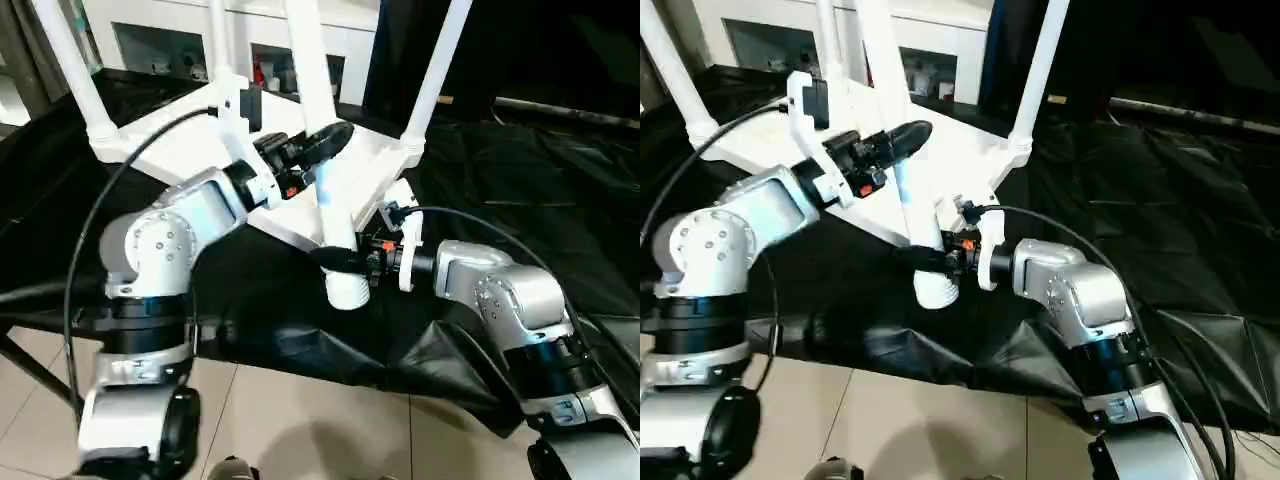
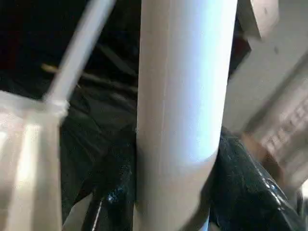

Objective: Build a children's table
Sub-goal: Pick table leg

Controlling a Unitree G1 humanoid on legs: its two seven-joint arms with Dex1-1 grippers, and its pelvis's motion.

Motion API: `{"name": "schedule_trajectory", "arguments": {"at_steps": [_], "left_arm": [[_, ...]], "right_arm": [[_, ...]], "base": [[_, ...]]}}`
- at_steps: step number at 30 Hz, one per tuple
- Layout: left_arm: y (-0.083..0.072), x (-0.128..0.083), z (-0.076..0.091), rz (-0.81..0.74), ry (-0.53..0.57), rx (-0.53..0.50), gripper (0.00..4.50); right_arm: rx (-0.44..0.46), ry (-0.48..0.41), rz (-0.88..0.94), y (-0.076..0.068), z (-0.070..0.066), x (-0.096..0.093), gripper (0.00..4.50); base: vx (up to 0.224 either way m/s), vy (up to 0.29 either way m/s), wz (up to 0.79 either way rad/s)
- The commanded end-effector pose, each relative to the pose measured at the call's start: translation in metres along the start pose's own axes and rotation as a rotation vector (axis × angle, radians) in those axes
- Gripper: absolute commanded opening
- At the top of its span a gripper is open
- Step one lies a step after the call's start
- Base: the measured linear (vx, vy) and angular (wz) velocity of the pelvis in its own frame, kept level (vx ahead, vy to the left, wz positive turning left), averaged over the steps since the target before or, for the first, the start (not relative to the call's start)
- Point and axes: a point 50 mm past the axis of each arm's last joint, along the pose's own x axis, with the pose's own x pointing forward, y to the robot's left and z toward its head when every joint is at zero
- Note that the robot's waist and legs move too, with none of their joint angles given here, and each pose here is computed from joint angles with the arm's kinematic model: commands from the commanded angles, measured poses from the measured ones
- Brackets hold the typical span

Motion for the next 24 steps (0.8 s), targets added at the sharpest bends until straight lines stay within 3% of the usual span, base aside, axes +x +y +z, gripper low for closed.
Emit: {"name": "schedule_trajectory", "arguments": {"at_steps": [1, 4, 11, 24], "left_arm": [[-0.015, 0.004, 0.003, -0.094, 0.029, 0.037, 1.79], [-0.022, 0.006, 0.001, -0.162, 0.077, 0.062, 1.79], [-0.023, 0.009, 0.003, -0.189, 0.093, 0.077, 1.79], [-0.023, 0.01, 0.008, -0.204, 0.07, 0.059, 1.79]], "right_arm": [[-0.017, 0.004, 0.003, -0.002, 0.009, -0.009, 3.03], [-0.03, 0.067, 0.081, 0.002, 0.009, -0.015, 3.11], [-0.016, 0.161, 0.169, 0.008, 0.002, -0.02, 3.11], [-0.021, 0.172, 0.162, 0.006, -0.003, -0.02, 3.11]], "base": [[0.0, 0.0, 0.0], [0.0, 0.0, 0.0], [0.0, 0.0, 0.0], [0.0, 0.0, 0.0]]}}
